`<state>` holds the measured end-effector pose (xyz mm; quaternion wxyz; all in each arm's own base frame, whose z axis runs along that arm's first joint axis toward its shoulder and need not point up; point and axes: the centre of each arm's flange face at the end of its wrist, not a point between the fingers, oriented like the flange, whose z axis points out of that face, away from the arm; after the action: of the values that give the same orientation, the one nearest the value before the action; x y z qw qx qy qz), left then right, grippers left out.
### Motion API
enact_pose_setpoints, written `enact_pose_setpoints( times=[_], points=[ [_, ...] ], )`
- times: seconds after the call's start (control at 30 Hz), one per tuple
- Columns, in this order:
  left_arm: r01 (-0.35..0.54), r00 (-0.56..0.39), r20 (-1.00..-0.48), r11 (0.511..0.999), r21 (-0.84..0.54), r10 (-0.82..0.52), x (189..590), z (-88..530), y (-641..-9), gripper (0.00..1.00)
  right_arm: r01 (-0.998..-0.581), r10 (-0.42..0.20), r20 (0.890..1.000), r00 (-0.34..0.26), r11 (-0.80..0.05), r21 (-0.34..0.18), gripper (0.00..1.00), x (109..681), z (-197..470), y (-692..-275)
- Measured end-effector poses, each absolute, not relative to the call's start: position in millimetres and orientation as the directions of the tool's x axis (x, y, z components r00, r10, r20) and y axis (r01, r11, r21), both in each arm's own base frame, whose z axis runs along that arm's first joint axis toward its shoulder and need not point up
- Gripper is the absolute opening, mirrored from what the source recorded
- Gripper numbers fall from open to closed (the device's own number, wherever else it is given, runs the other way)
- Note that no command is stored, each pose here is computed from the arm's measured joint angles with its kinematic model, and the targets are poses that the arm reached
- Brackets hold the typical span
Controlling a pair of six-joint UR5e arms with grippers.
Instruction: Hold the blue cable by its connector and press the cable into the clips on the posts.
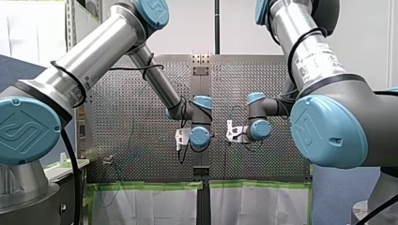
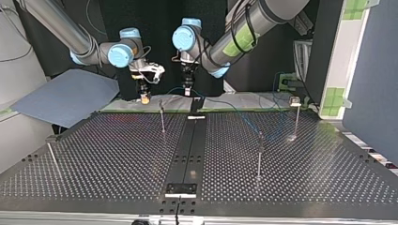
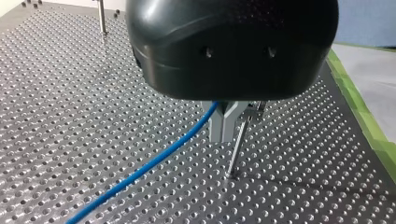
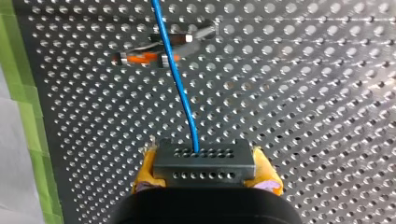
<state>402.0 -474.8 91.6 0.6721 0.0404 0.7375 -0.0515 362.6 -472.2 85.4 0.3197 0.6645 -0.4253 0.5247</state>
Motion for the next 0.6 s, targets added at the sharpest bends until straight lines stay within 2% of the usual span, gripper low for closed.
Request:
enact_pose_setpoints(
  times=[0.17, 0.4, 0.6],
  points=[
    [0.157, -0.098, -0.995, 0.987, -0.035, -0.02, 401.4, 91.3, -477.9, 0.0, -0.89, -0.235, 0.97, 0.069, -0.454, -0.046, 0.0, 354.0, 74.9, -467.5],
    [0.187, -0.116, -0.993, 0.981, -0.049, -0.027, 403.4, 89.9, -477.5, 0.0, -0.866, -0.2, 0.979, 0.036, -0.494, -0.069, 0.0, 347.1, 72.5, -472.4],
    [0.205, -0.147, -0.989, 0.977, -0.057, -0.027, 402.6, 79.7, -476.6, 0.0, -0.859, -0.198, 0.98, -0.009, -0.501, -0.109, 0.0, 333.9, 67.0, -473.5]
  ],
)
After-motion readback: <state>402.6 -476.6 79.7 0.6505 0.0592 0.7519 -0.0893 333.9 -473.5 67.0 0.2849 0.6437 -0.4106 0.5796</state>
